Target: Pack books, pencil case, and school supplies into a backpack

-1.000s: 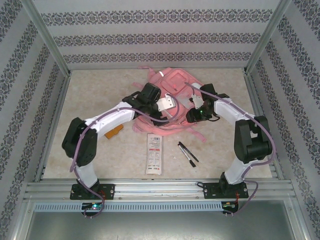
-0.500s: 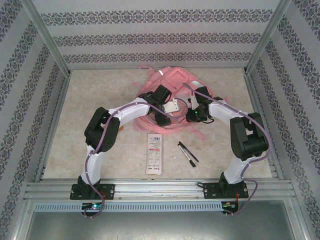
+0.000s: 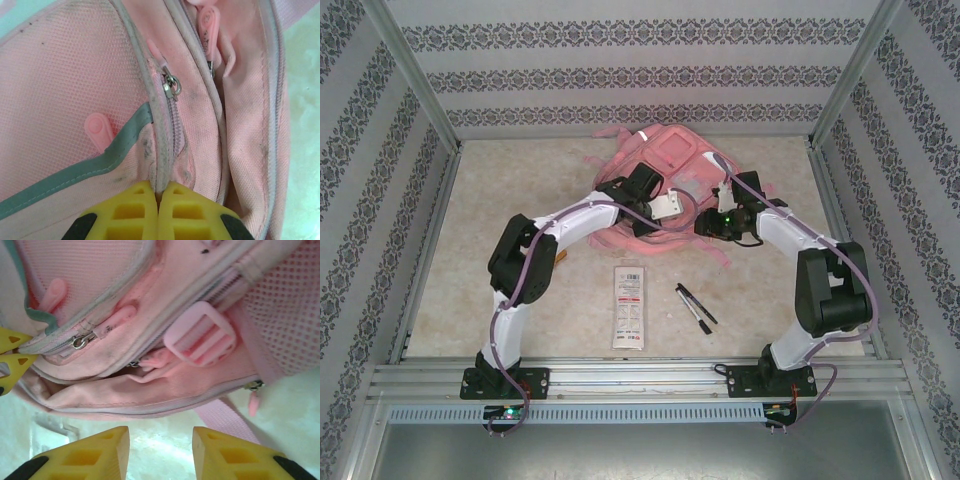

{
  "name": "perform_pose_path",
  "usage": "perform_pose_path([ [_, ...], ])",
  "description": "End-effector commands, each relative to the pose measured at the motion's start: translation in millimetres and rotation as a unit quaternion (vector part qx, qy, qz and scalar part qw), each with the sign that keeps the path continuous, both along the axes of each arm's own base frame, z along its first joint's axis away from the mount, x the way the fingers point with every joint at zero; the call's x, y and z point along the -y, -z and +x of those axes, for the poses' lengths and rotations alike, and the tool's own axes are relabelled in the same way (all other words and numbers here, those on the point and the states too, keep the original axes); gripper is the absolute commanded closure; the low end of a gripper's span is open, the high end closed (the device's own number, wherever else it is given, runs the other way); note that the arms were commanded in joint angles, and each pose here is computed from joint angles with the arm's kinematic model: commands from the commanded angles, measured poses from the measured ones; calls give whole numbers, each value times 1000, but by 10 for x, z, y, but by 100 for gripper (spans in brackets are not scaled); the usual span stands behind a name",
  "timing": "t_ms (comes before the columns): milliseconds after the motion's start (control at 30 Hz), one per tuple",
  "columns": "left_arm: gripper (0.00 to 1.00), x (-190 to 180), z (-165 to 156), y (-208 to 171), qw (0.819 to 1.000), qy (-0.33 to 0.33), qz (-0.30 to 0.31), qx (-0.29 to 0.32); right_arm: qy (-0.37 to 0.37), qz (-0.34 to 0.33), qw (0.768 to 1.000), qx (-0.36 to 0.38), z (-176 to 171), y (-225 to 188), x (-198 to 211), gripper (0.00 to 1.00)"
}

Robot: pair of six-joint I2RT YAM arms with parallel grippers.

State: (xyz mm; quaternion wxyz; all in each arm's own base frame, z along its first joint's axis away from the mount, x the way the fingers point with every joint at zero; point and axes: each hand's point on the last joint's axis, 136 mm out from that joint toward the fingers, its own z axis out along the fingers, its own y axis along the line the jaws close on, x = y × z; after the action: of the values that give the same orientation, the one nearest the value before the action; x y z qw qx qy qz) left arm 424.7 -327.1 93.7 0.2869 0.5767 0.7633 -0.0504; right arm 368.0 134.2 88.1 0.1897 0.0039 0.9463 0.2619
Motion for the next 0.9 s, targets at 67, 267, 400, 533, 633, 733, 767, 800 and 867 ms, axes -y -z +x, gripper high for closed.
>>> perform_pose_path([
  [67, 100, 108, -56, -535, 996, 0, -86, -12, -111, 5, 990, 83, 154, -223, -274, 60],
  [267, 100, 86, -110, -668, 993, -2, -114, -31, -329, -103, 902, 259, 114, -341, -241, 60],
  [400, 100, 104, -168, -770, 991, 4, -127, -37, -443, -125, 804, 377, -2, -401, -338, 61],
  [533, 100, 140, -240, -903, 988, 9, -149, -47, -506, -156, 753, 392, -41, -261, -309, 63],
  [633, 100, 158, -272, -971, 986, 10, -160, -50, -517, -163, 742, 394, -59, -173, -302, 66],
  [733, 100, 168, -283, -1006, 985, 10, -166, -53, -521, -185, 739, 385, -45, -36, -287, 68],
  [767, 100, 175, -289, -1023, 984, 11, -170, -55, -523, -195, 737, 381, -37, 12, -279, 69],
  [800, 100, 188, -297, -1032, 983, 12, -173, -58, -523, -200, 737, 378, -36, 47, -275, 70],
  [867, 100, 204, -305, -1064, 982, 11, -180, -62, -516, -202, 741, 378, -24, 86, -281, 72],
])
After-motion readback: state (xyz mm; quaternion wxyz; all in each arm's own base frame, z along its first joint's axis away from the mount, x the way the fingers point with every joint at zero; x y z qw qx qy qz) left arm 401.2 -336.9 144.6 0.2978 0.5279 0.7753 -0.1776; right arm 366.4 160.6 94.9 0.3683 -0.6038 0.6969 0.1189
